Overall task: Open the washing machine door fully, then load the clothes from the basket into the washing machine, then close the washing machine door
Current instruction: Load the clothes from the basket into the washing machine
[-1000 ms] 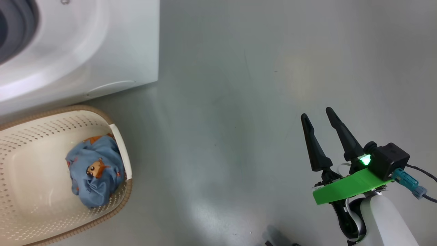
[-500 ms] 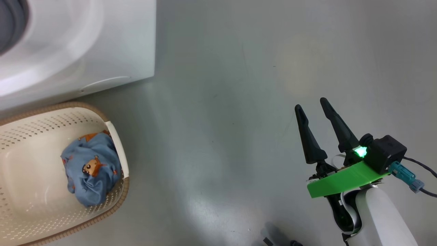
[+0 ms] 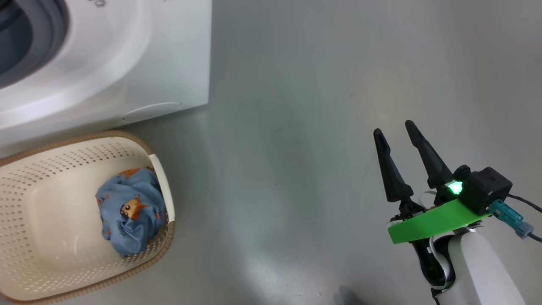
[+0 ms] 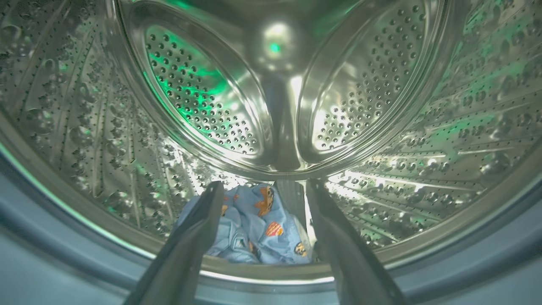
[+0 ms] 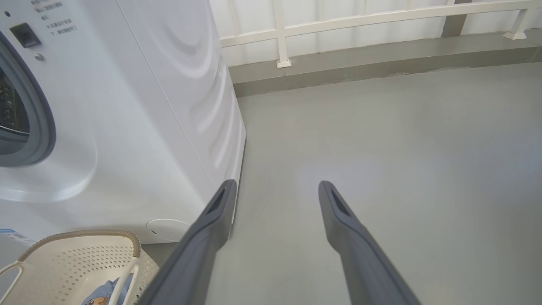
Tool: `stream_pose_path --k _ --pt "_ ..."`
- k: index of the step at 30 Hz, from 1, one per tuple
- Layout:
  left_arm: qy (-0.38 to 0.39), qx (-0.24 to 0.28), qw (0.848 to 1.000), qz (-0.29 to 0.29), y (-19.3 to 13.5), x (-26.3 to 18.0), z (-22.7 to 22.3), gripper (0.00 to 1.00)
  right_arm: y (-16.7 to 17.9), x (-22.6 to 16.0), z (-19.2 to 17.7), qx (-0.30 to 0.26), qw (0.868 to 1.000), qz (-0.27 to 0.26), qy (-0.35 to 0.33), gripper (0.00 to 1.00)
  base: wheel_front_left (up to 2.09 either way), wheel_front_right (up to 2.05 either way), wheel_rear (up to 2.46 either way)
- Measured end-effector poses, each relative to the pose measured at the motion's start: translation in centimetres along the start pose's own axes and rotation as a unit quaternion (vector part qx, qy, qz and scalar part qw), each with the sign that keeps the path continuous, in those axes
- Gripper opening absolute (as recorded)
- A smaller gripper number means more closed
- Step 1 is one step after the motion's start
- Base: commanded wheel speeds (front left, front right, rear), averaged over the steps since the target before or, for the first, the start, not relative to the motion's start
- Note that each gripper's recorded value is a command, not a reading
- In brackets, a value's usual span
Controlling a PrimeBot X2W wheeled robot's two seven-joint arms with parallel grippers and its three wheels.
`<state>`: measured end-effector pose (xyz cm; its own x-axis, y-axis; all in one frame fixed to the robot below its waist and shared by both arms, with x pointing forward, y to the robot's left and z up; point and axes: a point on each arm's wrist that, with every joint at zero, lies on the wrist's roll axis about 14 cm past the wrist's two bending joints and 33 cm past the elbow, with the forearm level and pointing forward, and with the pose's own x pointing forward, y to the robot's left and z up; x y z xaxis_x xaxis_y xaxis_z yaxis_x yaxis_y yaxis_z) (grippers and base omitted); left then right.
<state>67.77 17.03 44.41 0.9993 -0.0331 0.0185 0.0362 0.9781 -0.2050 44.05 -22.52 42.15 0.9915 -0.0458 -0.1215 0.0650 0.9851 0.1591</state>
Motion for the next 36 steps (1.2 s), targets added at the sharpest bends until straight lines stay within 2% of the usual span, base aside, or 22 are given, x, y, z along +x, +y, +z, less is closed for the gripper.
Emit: stream_pose_path --k 12,30,36 --pt "0.025 -0.002 1.000 0.006 -0.1 -6.3 -0.9 1.00 1.1 -0.2 2.3 -0.001 0.999 0.022 -0.028 1.00 0.00 0.00 0.00" --pt "0.032 0.010 0.999 0.020 1.3 -19.7 1.5 1.00 1.8 -5.1 4.1 -0.001 0.998 0.041 -0.042 1.00 0.00 0.00 0.00" --pt "0.026 0.018 0.999 0.018 1.2 -22.6 2.4 1.00 1.8 -6.4 4.6 -0.003 0.998 0.047 -0.048 1.00 0.00 0.00 0.00"
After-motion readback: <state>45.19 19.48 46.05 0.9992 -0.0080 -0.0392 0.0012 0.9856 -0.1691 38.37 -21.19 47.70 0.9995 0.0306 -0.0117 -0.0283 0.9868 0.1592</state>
